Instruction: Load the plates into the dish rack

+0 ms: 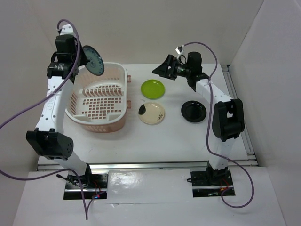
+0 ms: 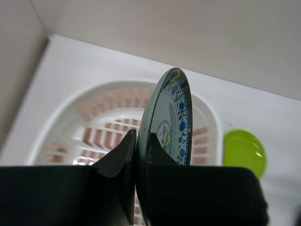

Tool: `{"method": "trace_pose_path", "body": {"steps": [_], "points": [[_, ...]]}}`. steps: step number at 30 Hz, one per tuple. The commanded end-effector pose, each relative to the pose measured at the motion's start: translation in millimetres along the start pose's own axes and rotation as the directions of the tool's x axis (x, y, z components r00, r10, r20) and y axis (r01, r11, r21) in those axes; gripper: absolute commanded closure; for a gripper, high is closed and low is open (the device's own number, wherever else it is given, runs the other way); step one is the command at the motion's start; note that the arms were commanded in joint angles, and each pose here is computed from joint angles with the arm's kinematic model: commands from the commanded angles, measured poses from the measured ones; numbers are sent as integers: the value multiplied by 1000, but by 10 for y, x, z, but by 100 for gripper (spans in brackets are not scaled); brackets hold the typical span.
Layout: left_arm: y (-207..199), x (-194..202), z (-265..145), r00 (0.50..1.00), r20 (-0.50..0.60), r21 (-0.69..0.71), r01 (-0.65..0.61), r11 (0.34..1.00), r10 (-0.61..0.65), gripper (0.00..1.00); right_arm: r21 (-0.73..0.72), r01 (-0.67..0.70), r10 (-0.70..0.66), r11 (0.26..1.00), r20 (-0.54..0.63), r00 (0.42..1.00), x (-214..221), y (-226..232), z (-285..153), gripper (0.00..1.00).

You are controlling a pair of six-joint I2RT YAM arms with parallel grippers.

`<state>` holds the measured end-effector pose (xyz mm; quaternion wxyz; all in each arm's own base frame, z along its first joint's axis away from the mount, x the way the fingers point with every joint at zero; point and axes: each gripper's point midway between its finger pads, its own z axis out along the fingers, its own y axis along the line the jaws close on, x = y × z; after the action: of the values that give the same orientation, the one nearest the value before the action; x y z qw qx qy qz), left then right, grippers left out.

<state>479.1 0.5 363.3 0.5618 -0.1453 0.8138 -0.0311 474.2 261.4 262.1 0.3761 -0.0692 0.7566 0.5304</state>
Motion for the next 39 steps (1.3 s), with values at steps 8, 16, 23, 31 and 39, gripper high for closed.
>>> {"method": "trace_pose_path", "body": {"steps": [8,16,23,31,39], "points": [[683,35,222,939,76,-249,-307,919,335,100,-5,1,-1,1000,-54,999,342,64,24,0],[1049,260,384,933,87,-319,-307,897,351,100,-14,18,-20,1000,-126,992,652,178,130,0],[1083,352,511,914,74,-321,-357,877,399,100,-36,21,-26,999,-128,991,724,237,113,0],[1021,502,665,876,52,-254,-453,855,480,100,-42,14,-20,999,-152,988,898,259,104,0],[1019,763,707,870,28,-208,-477,854,493,100,-70,-16,4,997,-171,985,904,250,179,0]]}}
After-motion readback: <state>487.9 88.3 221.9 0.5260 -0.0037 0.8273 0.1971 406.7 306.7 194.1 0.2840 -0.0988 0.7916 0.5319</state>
